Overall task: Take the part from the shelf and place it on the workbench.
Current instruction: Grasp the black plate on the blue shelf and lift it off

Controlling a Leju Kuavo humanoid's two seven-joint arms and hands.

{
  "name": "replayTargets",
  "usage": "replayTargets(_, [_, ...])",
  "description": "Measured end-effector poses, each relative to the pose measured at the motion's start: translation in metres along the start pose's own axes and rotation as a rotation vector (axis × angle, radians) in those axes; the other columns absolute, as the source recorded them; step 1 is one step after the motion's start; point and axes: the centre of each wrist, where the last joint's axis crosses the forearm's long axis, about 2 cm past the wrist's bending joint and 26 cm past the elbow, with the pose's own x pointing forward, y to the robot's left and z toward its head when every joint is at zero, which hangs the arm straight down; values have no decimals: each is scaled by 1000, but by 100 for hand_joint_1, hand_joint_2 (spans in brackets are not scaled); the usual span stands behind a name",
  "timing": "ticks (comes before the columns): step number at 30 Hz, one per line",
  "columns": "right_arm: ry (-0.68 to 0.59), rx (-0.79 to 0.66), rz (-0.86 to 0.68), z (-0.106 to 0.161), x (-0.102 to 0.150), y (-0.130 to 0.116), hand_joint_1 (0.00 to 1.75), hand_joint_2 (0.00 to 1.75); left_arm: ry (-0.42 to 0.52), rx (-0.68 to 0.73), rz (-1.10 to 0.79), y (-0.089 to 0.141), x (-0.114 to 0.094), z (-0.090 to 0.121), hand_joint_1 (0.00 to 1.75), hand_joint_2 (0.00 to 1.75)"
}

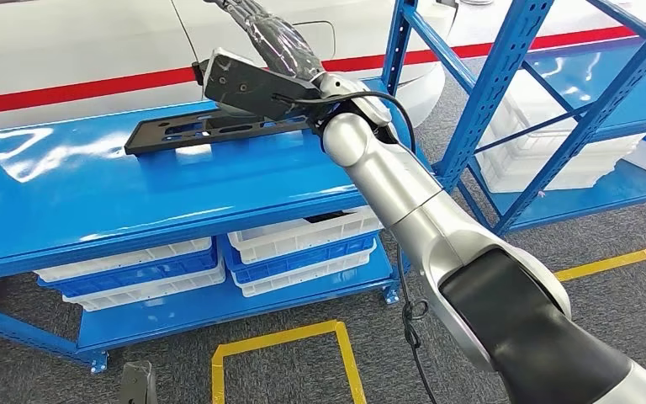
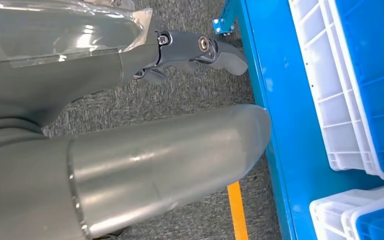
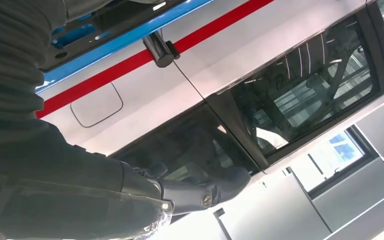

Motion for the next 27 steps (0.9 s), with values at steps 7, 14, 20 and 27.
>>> replayTargets(7, [14, 9, 0, 2, -3, 3, 0, 175, 7, -8, 6, -3, -4, 4, 0, 0])
replayTargets(14, [3, 9, 6, -2, 1, 2, 0, 175, 6, -12, 7, -4, -3, 4, 0, 0])
replayTargets(20, [13, 17, 9, -3, 2, 3, 0, 175, 13, -13, 5, -4, -5, 5, 0, 0])
replayTargets(27, [12, 15, 20, -4, 2, -3, 0, 175, 12, -17, 5, -5, -3, 4, 0, 0])
